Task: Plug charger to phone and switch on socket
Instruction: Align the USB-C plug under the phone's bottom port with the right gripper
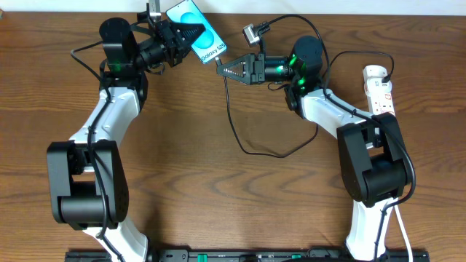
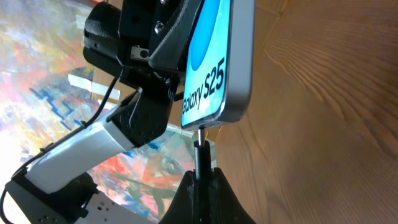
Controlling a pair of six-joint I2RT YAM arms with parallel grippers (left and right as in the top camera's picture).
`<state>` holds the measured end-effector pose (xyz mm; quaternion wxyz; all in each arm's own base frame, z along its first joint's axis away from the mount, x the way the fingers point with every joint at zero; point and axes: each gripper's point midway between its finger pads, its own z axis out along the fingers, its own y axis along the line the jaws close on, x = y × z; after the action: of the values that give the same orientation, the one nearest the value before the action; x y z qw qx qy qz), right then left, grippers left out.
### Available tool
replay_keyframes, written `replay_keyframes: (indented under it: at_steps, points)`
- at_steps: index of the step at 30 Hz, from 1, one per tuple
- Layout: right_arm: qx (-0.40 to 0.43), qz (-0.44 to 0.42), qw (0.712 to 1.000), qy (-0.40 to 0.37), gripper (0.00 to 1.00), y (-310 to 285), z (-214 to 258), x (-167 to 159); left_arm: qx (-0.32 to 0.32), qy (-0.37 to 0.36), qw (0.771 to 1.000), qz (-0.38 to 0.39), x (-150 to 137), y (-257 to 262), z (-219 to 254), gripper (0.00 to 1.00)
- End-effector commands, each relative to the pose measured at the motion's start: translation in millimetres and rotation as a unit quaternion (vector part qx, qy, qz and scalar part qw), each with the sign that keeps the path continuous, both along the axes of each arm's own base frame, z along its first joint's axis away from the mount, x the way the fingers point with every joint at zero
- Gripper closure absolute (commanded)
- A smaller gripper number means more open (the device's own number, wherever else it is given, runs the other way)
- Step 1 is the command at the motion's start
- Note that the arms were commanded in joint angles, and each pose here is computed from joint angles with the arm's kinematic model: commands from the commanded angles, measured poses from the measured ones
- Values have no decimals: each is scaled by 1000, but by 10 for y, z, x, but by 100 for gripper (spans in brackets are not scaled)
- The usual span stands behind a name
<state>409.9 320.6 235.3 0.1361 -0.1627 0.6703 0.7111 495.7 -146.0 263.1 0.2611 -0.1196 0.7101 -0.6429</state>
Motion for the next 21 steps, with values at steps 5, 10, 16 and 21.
replay_keyframes:
  at_steps: [5,10,16,21]
  points:
    - [1,-1,1000,4,99,61,7,4,-2,-12,1000,-13,-37,-96,99,93]
    - [1,1,1000,4,99,61,6,-2,-2,-14,1000,-18,-51,-104,108,93]
    - [-1,4,1000,22,99,60,-5,-9,-6,-38,999,-31,-90,-126,198,93]
    - [-2,4,1000,30,99,60,-5,-8,-6,-38,999,-36,-105,-134,198,93]
